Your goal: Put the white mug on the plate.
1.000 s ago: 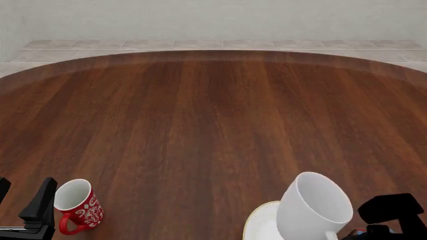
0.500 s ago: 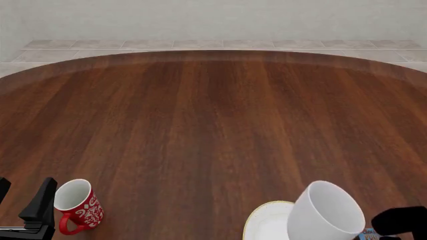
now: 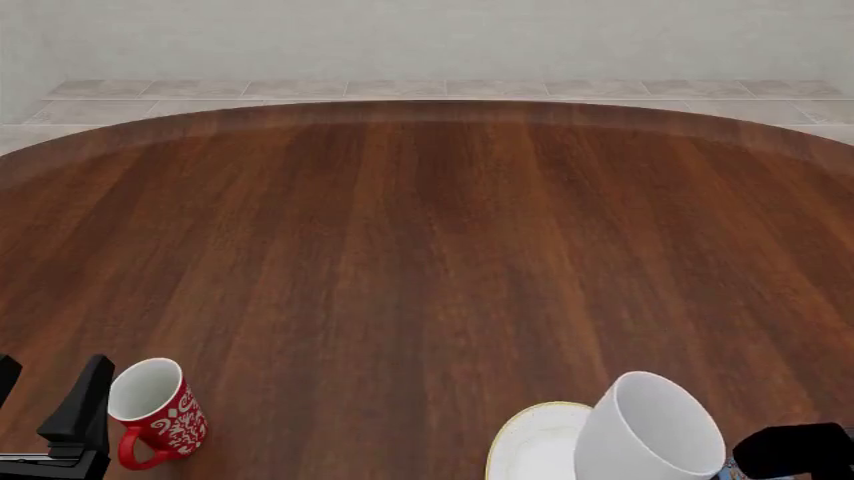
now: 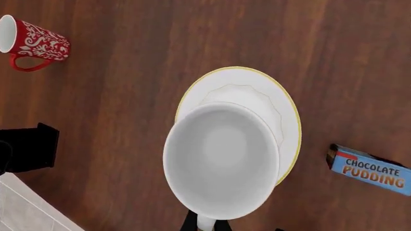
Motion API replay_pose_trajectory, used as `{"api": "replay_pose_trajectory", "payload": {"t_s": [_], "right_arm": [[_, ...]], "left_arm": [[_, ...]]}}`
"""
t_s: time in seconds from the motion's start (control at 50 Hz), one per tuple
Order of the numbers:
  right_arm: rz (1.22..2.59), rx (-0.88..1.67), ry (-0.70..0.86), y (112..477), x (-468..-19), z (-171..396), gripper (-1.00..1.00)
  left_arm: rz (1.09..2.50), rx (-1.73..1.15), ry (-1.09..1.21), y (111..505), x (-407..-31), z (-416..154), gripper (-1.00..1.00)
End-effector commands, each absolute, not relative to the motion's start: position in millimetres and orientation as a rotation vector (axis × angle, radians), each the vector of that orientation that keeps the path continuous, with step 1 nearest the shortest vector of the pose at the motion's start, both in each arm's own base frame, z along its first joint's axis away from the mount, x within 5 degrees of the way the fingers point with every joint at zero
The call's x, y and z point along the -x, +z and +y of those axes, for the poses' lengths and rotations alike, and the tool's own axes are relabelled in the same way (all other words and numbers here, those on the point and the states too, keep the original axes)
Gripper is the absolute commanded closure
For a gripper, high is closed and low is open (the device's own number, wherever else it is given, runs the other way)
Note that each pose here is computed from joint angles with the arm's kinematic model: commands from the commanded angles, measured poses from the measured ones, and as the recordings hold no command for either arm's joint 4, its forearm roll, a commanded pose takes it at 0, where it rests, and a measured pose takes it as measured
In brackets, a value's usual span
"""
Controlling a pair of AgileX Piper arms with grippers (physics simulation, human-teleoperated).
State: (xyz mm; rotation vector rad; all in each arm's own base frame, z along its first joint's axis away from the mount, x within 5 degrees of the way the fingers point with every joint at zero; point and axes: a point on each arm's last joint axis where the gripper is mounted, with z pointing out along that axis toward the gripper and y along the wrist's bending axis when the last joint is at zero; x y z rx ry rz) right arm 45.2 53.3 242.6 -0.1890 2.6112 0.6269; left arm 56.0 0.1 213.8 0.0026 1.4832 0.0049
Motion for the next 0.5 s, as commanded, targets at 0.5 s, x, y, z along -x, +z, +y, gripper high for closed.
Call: {"api": "replay_pose_trajectory", "payload": {"t_s": [0.5], "right_arm": [[2.633,0.163,0.628,226,-52,62,1.0]], "left_arm": [[1.483,-0.004,0.004,214,-56,0,-1.0]]}}
